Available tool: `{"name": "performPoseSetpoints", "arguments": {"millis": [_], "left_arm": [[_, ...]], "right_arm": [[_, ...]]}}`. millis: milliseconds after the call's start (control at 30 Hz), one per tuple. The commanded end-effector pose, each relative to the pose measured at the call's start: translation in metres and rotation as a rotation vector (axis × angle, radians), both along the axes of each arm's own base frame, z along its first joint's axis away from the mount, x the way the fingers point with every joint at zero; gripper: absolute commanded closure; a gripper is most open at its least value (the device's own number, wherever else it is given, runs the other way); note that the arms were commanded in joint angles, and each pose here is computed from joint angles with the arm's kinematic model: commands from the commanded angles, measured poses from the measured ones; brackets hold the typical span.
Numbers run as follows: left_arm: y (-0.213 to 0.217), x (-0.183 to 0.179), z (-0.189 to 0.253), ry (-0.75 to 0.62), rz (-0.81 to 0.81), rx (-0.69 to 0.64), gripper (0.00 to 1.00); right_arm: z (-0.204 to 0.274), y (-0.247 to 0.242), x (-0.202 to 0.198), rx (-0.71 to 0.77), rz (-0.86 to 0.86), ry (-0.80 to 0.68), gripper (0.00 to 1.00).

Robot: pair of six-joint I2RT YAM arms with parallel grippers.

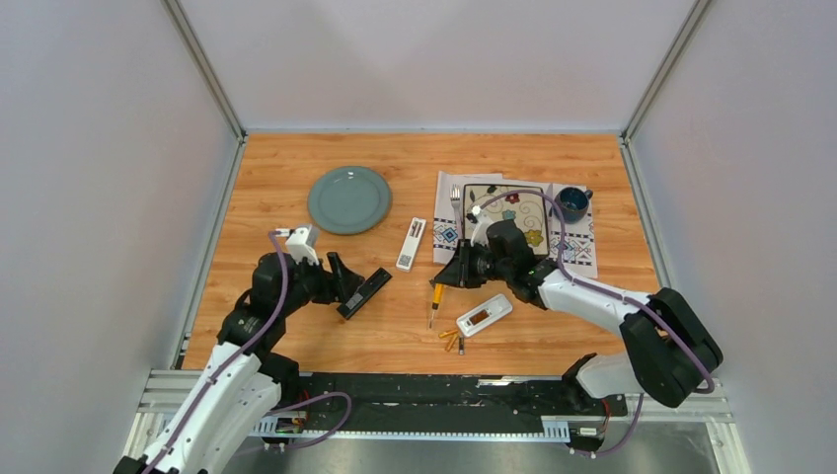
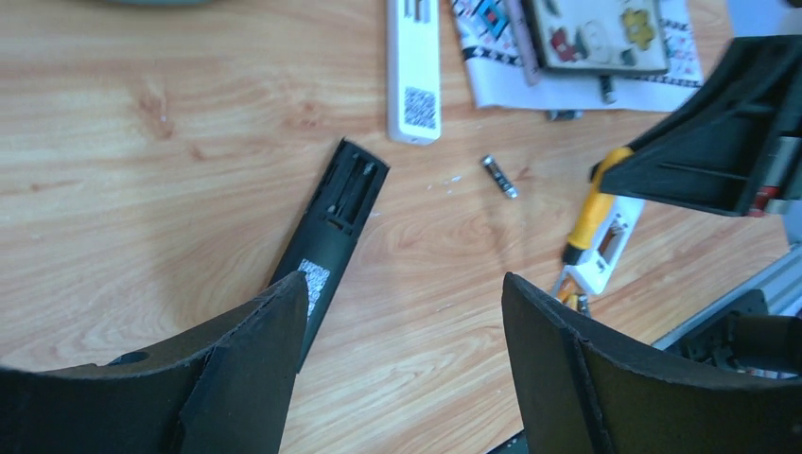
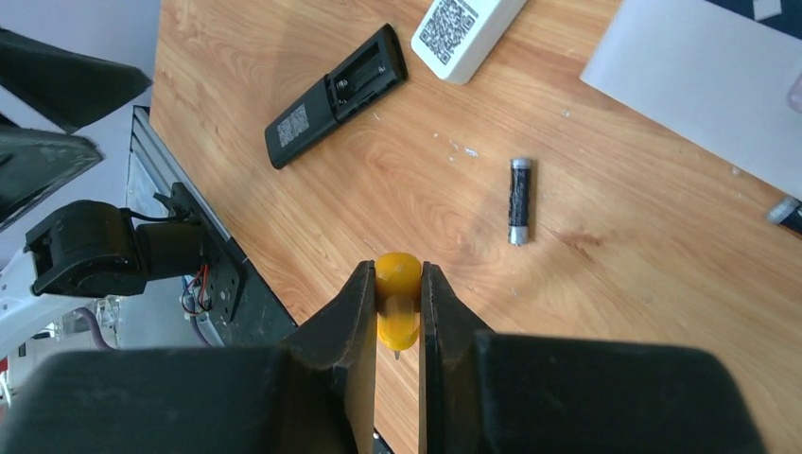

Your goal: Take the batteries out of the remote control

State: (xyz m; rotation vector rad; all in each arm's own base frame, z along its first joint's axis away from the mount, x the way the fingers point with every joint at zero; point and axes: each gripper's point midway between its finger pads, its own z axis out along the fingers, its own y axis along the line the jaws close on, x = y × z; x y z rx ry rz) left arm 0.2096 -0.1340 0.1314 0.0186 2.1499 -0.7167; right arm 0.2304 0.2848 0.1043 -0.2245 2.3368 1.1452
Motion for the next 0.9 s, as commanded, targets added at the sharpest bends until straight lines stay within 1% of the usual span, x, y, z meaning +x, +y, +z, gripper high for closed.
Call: {"name": "performPoseSetpoints", "arguments": {"millis": [0, 67, 233, 433, 467, 633, 667, 833, 867], "left_arm": [[-0.002, -0.002, 0.05, -0.143, -0.031, -0.037, 0.19], [-0.002, -0.004, 0.062, -0.187, -0.035, -0.053, 0.19], [-0.008, -0.007, 0.084, -0.277, -0.065, -0.11, 0.19], [-0.012, -0.008, 0.086, -0.286, -0.08, -0.131, 0.18], [-0.013, -0.008, 0.085, -0.28, -0.087, -0.132, 0.19], [-0.013, -0.008, 0.08, -0.262, -0.088, -0.128, 0.19], [-0.014, -0.008, 0.078, -0.256, -0.089, -0.128, 0.19], [-0.013, -0.009, 0.075, -0.249, -0.087, -0.122, 0.19], [-0.013, -0.009, 0.075, -0.247, -0.088, -0.123, 0.19]], "right_arm": [[0.024, 0.019, 0.02, 0.059, -0.005, -0.073, 0.98], [0.023, 0.02, 0.023, 0.055, -0.008, -0.071, 0.96], [0.006, 0.021, 0.029, 0.008, -0.013, -0.049, 0.93], [-0.01, 0.022, 0.038, -0.066, -0.015, -0.016, 0.86], [-0.012, 0.022, 0.038, -0.074, -0.01, -0.008, 0.82], [-0.014, 0.032, 0.044, -0.075, 0.015, 0.01, 0.71], [-0.018, 0.034, 0.043, -0.079, 0.029, 0.027, 0.66], [-0.021, 0.044, 0.044, -0.074, 0.058, 0.042, 0.54], [-0.02, 0.045, 0.045, -0.076, 0.057, 0.041, 0.46]]}}
